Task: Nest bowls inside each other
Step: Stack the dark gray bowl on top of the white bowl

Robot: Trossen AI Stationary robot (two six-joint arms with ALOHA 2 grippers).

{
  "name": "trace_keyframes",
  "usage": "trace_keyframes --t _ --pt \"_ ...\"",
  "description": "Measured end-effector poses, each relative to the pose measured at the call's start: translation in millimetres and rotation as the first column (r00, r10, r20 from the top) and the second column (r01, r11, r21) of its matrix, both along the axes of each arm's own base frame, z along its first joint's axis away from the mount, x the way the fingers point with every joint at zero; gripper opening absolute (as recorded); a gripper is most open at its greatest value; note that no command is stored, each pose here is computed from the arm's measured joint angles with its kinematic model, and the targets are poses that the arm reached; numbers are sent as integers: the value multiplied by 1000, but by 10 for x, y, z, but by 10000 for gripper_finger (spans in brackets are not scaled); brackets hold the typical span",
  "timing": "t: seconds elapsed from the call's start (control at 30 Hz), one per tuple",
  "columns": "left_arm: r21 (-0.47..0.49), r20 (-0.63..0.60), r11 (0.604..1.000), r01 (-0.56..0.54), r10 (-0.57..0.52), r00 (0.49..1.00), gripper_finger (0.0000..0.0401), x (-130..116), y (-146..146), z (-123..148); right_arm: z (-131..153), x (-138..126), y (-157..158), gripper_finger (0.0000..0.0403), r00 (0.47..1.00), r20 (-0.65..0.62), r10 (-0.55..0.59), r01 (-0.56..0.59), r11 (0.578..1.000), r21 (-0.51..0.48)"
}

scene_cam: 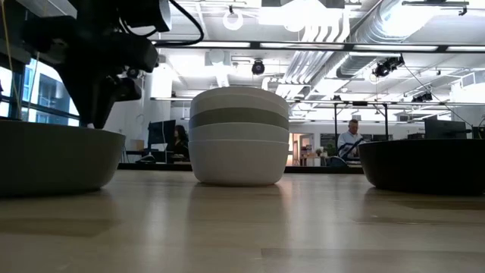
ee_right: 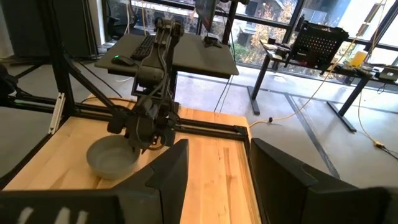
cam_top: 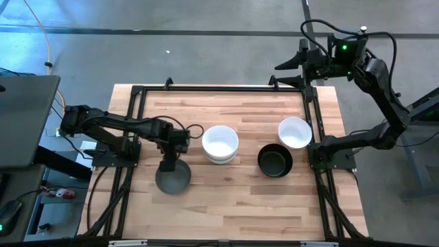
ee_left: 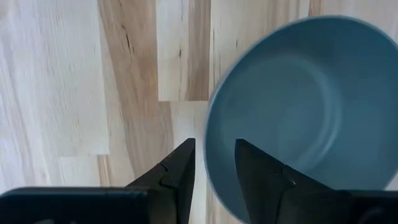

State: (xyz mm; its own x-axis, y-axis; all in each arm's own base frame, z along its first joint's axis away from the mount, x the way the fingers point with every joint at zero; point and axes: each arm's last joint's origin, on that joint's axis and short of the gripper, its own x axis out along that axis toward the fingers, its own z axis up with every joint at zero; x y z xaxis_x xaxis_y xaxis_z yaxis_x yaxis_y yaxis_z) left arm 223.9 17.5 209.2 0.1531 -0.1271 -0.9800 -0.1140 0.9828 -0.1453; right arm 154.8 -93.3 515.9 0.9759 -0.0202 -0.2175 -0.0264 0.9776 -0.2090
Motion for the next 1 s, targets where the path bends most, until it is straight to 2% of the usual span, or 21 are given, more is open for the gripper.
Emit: trace_keyframes --t 0.5,1.0 --pt "-17 12 1000 -16 16 1000 104 -11 -5 -143 -22 -4 4 165 1000 -19 0 0 1000 16" --pt "-13 44 1000 -7 8 999 104 19 -2 -139 -21 -4 3 165 1000 -19 -2 2 1000 24"
